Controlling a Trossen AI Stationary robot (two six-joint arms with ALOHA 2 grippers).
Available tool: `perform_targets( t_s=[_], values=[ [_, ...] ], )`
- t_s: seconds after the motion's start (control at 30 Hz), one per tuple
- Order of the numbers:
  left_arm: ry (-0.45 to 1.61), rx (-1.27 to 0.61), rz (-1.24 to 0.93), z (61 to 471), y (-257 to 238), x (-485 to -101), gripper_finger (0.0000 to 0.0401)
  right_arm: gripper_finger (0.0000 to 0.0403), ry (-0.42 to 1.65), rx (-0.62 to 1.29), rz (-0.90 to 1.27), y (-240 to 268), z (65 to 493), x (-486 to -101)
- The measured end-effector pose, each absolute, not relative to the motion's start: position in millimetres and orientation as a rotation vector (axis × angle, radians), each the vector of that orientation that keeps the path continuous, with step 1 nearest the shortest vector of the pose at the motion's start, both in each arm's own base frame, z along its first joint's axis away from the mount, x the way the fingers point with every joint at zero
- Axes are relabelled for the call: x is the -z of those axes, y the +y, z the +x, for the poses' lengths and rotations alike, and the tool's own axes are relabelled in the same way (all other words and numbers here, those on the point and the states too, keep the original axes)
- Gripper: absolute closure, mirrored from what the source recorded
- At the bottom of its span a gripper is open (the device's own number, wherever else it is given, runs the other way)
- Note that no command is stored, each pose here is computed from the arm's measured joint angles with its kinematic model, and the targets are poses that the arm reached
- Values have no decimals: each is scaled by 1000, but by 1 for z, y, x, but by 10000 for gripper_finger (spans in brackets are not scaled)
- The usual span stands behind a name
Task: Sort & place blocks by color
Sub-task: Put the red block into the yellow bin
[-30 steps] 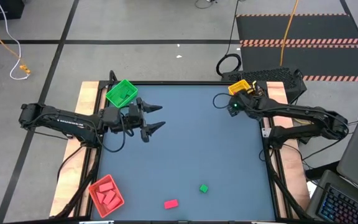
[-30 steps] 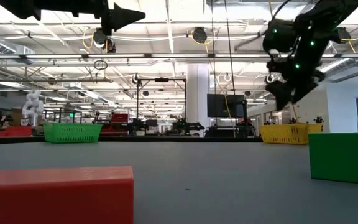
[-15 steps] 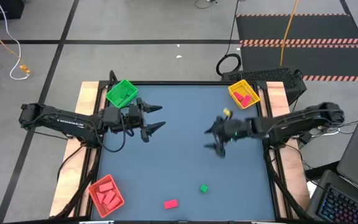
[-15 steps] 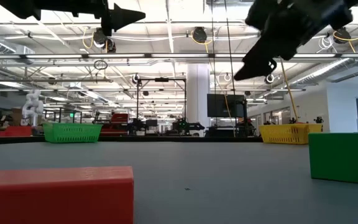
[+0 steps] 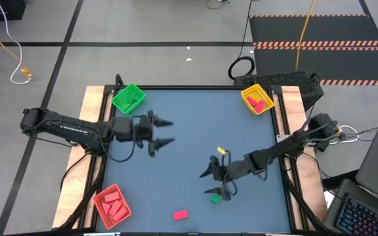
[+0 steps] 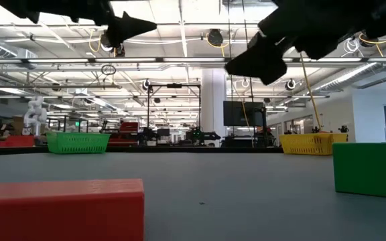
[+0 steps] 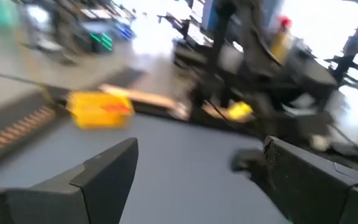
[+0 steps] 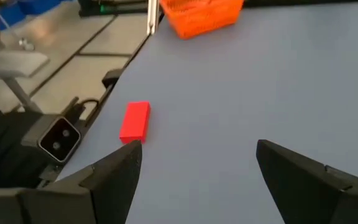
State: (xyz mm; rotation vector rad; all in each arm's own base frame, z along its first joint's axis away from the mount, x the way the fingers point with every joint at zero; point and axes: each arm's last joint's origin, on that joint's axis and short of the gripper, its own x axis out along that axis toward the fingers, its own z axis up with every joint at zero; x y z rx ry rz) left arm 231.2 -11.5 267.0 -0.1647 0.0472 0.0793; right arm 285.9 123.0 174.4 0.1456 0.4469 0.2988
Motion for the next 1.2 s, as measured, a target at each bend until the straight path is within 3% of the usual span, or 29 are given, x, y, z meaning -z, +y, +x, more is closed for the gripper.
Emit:
perform_targets(
  t_s=[0.27, 0.63, 1.2],
  values=[
    [164, 173, -147, 219, -72, -258, 54, 94, 499, -349, 48, 156, 326, -162],
    [158, 30, -85, 204, -102, -255, 54, 94, 562, -398, -3, 197, 361, -142],
    [176, 12, -195, 195, -115, -253, 54, 94, 584, -341, -21, 234, 372, -114]
  ],
)
